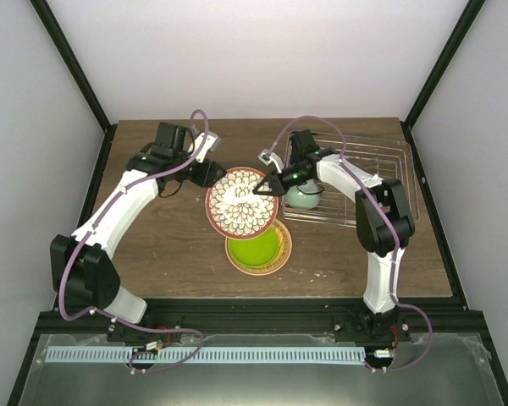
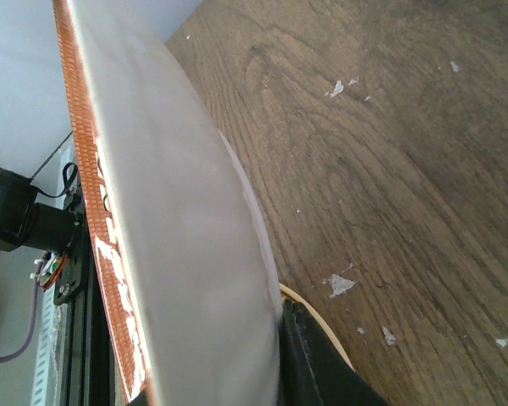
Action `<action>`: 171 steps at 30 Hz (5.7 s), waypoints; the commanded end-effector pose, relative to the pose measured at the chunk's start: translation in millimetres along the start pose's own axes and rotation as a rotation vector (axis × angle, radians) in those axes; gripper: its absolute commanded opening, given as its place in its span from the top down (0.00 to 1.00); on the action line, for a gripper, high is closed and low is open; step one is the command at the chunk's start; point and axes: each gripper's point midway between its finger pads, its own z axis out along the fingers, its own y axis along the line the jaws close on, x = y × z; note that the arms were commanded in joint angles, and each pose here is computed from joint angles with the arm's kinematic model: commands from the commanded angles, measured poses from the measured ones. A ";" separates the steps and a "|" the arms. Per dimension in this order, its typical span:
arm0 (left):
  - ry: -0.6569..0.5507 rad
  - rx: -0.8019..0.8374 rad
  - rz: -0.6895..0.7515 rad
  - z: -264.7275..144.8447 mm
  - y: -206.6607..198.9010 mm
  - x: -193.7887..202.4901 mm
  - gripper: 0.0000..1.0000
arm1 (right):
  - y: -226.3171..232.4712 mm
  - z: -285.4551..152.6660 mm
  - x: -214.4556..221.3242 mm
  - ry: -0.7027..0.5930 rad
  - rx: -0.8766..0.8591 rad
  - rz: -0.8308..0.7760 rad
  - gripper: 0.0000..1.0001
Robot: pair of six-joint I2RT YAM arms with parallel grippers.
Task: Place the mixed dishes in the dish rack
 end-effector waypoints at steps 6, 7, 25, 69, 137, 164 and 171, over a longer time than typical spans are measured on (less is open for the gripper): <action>-0.107 -0.053 -0.005 -26.4 7.5 -32.6 0.22 | 32.8 -13.0 -41.3 -0.082 -0.092 -0.092 0.99; -0.120 -0.059 -0.012 -29.3 8.6 -35.9 0.20 | 34.0 -14.4 -44.1 -0.087 -0.089 -0.098 0.99; -0.237 -0.196 -0.250 -69.8 86.1 -51.4 0.05 | 46.1 -164.7 -142.6 -0.422 0.447 -0.442 0.99; -0.169 -0.087 -0.274 -30.3 99.7 -39.0 0.05 | -16.6 -398.1 -109.0 0.138 1.836 -1.042 0.99; -0.142 -0.091 -0.339 -15.9 113.1 -32.3 0.05 | -127.1 -364.4 -6.4 0.636 1.645 -0.927 0.44; -0.118 -0.078 -0.359 -12.2 110.8 -24.3 0.05 | -82.1 -348.9 -46.8 0.064 1.522 -0.730 0.00; -0.102 -0.090 -0.390 -10.4 112.2 -16.4 0.06 | -47.4 -355.7 -77.9 -0.283 1.478 -0.640 0.00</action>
